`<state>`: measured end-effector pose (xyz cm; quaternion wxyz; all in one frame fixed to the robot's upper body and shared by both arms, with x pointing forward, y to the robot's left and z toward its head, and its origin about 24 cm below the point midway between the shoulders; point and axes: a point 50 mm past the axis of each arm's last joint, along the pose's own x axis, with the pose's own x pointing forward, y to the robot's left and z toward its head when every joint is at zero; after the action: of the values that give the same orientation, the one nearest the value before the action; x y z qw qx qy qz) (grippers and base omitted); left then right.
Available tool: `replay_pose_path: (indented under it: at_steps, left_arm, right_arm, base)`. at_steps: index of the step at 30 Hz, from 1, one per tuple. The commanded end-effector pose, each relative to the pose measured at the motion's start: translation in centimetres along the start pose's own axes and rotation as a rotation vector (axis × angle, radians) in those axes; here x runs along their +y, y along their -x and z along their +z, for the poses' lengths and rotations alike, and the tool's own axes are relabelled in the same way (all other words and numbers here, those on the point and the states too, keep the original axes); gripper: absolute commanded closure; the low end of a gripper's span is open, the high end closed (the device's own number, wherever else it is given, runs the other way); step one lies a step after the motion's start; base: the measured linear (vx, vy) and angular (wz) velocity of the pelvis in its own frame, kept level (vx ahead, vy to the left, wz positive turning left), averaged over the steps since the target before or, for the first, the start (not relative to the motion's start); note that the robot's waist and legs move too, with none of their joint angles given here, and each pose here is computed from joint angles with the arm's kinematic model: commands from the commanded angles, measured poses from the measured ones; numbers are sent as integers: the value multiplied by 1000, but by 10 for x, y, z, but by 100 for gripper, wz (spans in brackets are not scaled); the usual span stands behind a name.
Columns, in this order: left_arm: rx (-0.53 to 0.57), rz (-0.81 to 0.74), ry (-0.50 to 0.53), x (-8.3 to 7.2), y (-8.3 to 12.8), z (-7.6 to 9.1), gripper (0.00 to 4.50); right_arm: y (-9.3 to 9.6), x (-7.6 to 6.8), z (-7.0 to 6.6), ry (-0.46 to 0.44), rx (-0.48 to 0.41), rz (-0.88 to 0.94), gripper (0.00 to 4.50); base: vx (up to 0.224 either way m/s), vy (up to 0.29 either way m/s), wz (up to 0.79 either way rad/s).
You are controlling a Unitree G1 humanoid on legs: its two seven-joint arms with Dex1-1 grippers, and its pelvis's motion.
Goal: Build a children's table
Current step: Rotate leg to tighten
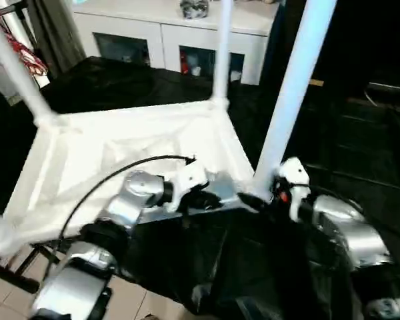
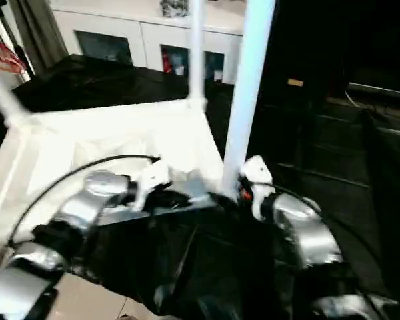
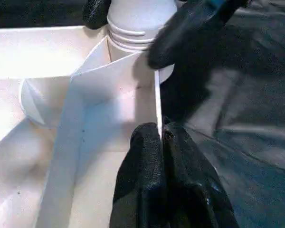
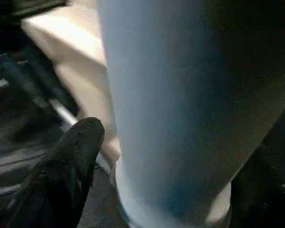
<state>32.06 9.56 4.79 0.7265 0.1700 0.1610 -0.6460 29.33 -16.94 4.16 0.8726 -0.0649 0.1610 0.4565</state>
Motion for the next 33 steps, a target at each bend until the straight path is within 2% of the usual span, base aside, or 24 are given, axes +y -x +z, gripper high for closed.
replay_pose_path:
  at_steps: [1,6,7,11,12,15,18,21,23,24,25,26,27,29,33]
  left_arm:
    - [-38,-96,-73,-4,0,15,450]
    - [-15,-156,-66,-5,9,12,450]
    - [-15,-156,-66,-5,9,12,450]
    - [6,-184,-62,-6,14,9,450]
    - [2,-179,-58,-6,13,9,450]
    - [-14,-158,-56,-6,10,10,450]
    - [-27,-73,-52,-2,4,11,450]
    - [-29,-8,-44,2,1,13,450]
    - [-43,102,-20,9,-9,17,450]
    - [-43,102,-20,9,-9,17,450]
    - [-40,167,4,11,-19,20,450]
    - [-39,170,6,11,-20,20,450]
    - [-38,210,25,12,-27,22,450]
    - [-47,250,44,12,-36,25,450]
    - [-55,264,46,10,-45,30,450]
  right_arm:
    - [-3,17,2,12,14,177,66]
    - [2,22,2,34,39,255,66]
    - [2,22,2,34,39,255,93]
    - [2,26,-1,43,74,290,103]
    - [1,27,-2,42,74,289,129]
    - [-2,30,-3,31,56,275,143]
    - [-9,29,-3,37,23,190,174]
    - [-16,23,-5,8,19,79,177]
    - [-28,15,-9,-38,21,-95,180]
    - [-28,15,-9,-38,21,-95,181]
    - [-41,12,-9,-118,-3,-241,181]
    - [-42,12,-9,-121,-3,-248,181]
    - [-49,11,-10,-162,-8,-323,181]
    - [-59,13,-8,-179,-15,-367,182]
    - [-71,21,-3,-171,-23,-380,182]
  base:
    - [0,0,0]
    - [0,0,0]
    - [0,0,0]
    - [0,0,0]
    - [0,0,0]
    - [0,0,0]
    - [0,0,0]
    - [0,0,0]
    - [0,0,0]
    - [0,0,0]
    - [0,0,0]
    - [0,0,0]
    - [0,0,0]
    - [0,0,0]
    - [0,0,0]
